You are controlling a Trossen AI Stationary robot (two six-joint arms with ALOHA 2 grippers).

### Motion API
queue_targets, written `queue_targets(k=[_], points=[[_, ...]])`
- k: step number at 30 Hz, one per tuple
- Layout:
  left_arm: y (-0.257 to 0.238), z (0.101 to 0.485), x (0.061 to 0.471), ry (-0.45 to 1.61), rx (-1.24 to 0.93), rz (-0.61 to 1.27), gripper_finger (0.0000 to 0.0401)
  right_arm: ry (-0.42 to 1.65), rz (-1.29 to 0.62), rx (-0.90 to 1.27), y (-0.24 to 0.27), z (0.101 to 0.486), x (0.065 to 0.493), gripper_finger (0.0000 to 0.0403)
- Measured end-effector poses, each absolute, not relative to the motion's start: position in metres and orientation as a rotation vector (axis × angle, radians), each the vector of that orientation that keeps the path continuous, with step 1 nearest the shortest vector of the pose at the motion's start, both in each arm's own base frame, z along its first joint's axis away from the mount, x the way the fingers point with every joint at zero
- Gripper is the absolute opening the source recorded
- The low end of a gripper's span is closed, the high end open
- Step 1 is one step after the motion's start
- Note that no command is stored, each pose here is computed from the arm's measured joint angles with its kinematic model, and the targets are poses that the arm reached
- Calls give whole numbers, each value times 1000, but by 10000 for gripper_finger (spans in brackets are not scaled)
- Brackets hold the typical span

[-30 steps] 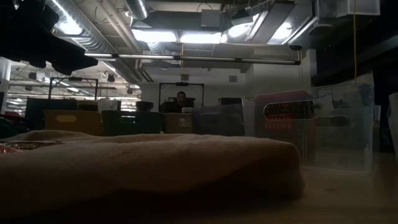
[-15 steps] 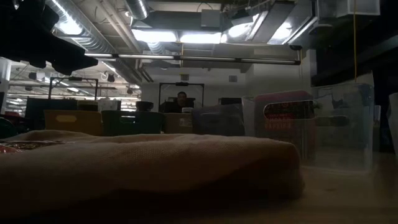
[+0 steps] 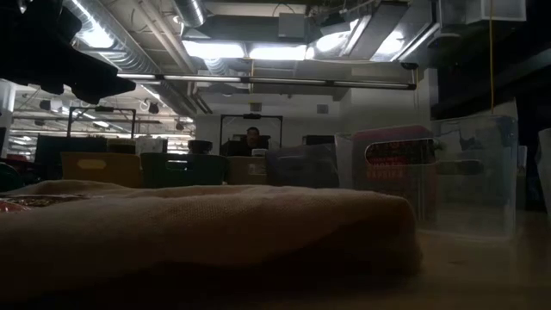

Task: Sort spices by type
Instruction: Put the white seasoning bottle into the gray bin

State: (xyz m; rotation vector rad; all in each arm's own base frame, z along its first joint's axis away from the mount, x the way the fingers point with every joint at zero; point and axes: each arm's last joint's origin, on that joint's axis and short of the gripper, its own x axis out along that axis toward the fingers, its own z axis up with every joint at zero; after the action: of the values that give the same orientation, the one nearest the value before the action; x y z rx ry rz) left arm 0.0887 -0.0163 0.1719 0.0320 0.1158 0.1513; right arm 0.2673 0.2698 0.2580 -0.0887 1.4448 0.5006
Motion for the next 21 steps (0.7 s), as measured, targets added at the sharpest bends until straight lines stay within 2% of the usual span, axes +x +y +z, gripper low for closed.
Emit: queue_targets(k=[8, 21], points=[[-16, 172, 89, 116, 32, 151, 255, 1266, 502, -265, 225, 281, 313, 205], [-16, 172, 89, 116, 32, 151, 255, 1070, 458, -494, 115, 296, 380, 208]])
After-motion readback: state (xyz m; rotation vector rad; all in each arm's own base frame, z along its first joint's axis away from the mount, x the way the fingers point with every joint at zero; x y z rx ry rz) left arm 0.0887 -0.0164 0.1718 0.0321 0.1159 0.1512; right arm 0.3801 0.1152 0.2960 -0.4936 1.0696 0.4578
